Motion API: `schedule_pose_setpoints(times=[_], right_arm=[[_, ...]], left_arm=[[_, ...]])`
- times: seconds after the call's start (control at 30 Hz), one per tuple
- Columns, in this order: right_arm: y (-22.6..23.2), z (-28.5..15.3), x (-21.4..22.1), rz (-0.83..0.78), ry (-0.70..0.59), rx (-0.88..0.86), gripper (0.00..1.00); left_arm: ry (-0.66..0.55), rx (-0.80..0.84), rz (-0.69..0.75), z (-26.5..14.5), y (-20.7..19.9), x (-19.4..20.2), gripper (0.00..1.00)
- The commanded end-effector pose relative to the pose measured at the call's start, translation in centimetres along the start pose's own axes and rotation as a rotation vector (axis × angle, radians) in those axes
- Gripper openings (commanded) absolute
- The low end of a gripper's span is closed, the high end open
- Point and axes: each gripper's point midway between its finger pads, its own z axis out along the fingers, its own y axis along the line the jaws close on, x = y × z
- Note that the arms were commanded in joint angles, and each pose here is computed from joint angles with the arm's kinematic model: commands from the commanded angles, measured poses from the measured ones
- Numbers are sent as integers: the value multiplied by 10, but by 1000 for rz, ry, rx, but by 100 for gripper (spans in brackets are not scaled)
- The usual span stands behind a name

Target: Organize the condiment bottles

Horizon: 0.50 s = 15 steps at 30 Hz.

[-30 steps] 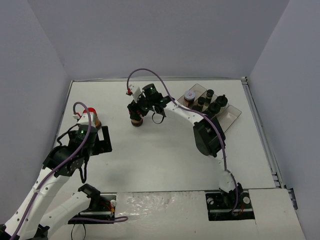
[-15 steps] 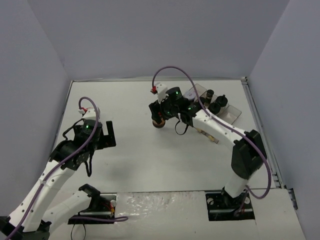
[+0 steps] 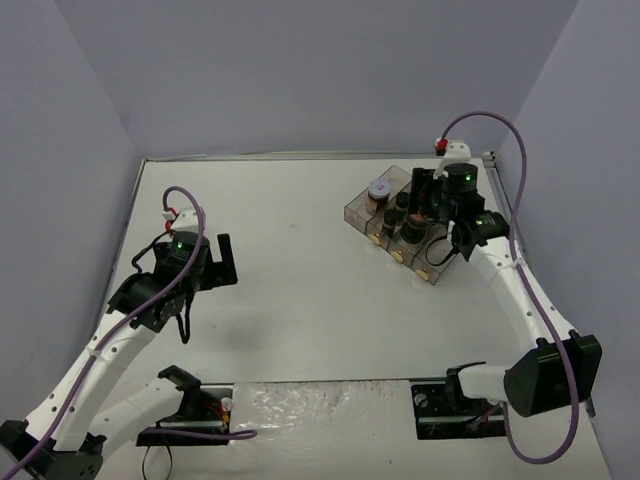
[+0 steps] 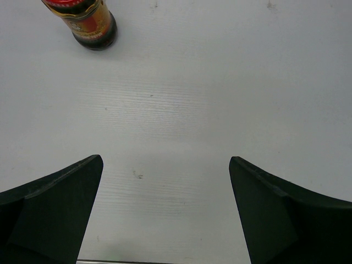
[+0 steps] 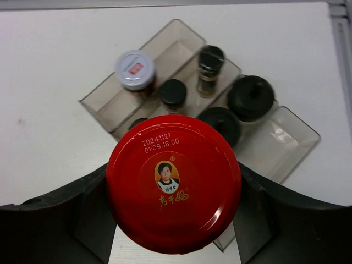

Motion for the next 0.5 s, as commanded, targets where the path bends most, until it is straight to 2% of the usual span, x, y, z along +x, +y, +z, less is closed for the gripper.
schedule_pose_setpoints(times=[0.0, 0.2, 0.33, 0.47], right_arm=[[-53, -20, -55, 134, -196, 136, 0], [-103, -3, -52, 196, -169, 227, 0], [-95, 1, -64, 207, -184, 156, 0], [-98, -5, -71, 212, -208, 172, 0]], left_arm=[[-49, 33, -34, 2, -9, -15, 97], [-48, 33, -38, 0, -7, -12, 97], [-47, 26, -38, -3, -3, -10, 97], [-50, 18, -44, -4, 0, -7, 97]])
